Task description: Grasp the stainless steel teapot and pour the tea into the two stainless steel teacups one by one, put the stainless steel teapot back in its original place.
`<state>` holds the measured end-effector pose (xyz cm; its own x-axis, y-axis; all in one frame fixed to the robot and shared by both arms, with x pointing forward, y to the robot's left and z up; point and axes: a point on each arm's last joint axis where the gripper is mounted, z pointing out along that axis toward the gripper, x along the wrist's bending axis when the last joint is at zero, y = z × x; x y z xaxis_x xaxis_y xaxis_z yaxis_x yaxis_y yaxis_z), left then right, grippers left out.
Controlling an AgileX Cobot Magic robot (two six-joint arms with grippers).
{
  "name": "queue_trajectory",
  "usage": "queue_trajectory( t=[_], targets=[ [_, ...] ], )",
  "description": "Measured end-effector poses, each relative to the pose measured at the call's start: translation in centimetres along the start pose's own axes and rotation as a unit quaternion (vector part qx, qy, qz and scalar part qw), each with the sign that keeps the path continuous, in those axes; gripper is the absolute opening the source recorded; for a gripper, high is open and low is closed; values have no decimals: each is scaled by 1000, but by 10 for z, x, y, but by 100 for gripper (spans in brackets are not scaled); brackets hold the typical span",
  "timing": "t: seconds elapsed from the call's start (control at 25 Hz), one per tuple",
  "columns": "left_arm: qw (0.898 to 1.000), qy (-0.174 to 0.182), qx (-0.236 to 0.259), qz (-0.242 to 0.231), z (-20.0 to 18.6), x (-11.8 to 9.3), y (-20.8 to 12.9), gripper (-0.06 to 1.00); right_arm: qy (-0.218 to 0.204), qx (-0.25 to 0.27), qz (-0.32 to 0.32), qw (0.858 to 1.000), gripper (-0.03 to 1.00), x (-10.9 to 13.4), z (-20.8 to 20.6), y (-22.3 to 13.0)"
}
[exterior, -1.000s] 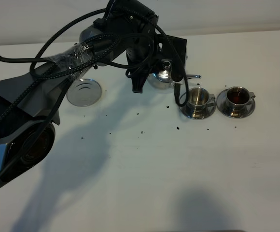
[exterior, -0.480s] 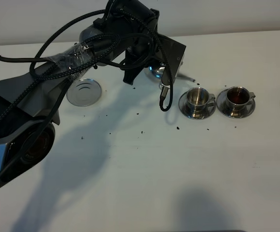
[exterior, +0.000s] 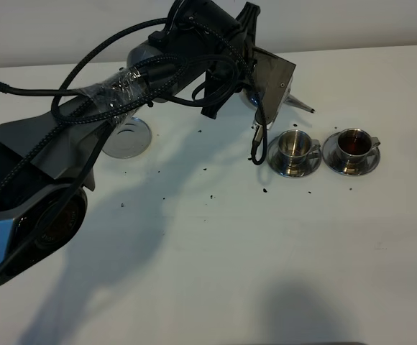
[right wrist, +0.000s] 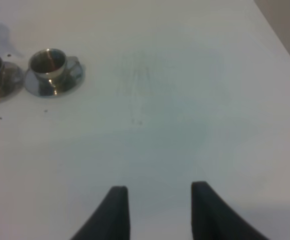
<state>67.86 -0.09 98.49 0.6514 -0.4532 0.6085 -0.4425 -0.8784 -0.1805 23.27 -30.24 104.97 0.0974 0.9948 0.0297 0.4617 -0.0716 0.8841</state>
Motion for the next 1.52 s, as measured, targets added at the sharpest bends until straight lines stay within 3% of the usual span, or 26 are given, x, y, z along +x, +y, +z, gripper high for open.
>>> queue_trajectory(
  t=[0.6, 0.88, 1.2, 1.52],
  targets=[
    [992, 0, 3, 123, 1, 0, 0, 23, 0, 0, -1, 1000, 29, 0, 0, 0],
    [979, 19, 37, 198, 20, -3, -1, 23, 0, 0, 0, 1000, 29, 0, 0, 0],
    [977, 57, 30, 205, 25, 1, 3, 23, 0, 0, 0, 1000, 29, 0, 0, 0],
    [968, 61, 30, 240, 24, 2, 6, 23, 0, 0, 0, 1000, 29, 0, 0, 0]
  ],
)
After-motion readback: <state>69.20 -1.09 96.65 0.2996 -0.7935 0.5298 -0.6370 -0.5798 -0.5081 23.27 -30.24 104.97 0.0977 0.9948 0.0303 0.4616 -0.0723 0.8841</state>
